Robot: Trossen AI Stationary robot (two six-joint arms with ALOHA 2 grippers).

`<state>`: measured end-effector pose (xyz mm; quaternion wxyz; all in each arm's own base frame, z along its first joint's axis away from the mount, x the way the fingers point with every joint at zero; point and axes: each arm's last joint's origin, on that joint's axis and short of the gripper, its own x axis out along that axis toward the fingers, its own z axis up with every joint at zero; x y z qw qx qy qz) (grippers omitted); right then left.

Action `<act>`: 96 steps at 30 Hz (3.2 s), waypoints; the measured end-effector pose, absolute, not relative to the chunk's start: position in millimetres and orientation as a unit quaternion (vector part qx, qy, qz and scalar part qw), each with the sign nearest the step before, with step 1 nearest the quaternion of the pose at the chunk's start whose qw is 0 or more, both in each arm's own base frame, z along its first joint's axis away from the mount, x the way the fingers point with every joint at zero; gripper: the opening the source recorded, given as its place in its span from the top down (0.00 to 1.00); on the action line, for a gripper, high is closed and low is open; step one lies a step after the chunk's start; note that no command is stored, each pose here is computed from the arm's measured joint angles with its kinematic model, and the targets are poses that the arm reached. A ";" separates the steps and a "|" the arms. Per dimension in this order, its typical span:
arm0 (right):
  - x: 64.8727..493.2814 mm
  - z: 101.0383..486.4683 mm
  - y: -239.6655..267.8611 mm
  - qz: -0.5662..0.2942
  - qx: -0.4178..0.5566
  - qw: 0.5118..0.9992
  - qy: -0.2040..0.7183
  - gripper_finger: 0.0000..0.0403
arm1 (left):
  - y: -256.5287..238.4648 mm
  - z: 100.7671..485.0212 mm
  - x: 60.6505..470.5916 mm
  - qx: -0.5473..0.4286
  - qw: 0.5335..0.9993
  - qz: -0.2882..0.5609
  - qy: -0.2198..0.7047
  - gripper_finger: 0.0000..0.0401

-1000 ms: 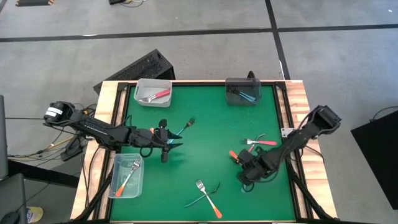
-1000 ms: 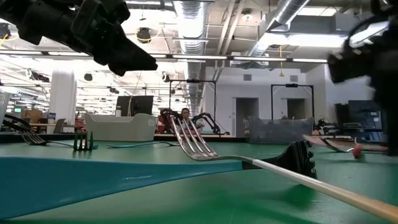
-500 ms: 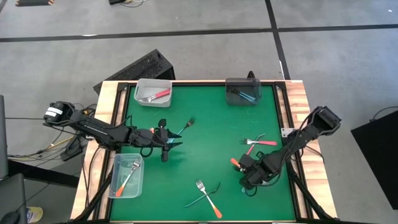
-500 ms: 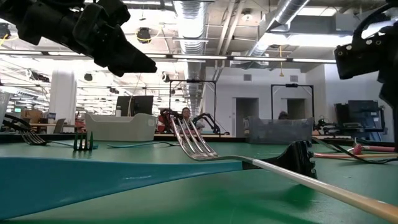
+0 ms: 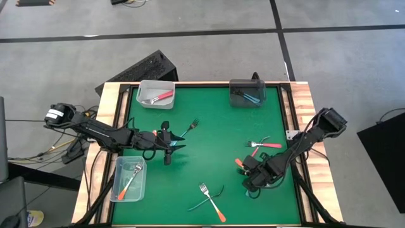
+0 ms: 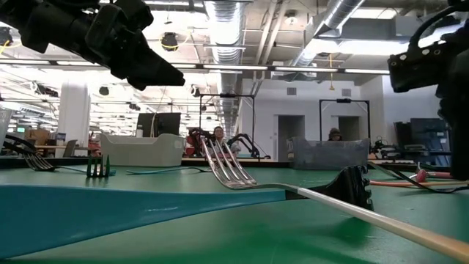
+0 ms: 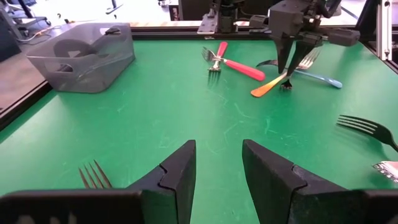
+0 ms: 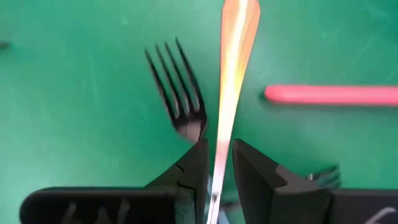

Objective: Sort silverware by color (type)
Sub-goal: Put the orange fork into the transparent bin

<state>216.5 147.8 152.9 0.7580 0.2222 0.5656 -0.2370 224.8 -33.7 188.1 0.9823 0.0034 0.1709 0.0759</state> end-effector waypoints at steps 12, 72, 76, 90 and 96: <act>222.3 142.0 136.3 -0.277 0.211 0.736 0.581 0.86 | -33.0 186.0 223.9 0.014 0.980 0.084 0.182 0.70; 340.6 235.3 87.3 -0.121 0.018 0.971 0.207 0.81 | -42.4 219.6 271.4 0.063 0.985 0.035 0.159 1.00; 341.0 234.9 84.5 -0.125 0.019 0.970 0.210 0.73 | -35.6 258.2 246.0 0.012 0.928 0.007 0.372 1.00; 346.3 224.1 68.7 -0.144 0.048 0.960 0.234 0.67 | -39.4 343.0 177.6 -0.191 0.744 -0.012 0.640 1.00; 345.2 222.2 69.0 -0.139 0.046 0.958 0.245 0.67 | -59.1 302.0 164.2 -0.237 0.632 -0.053 0.736 1.00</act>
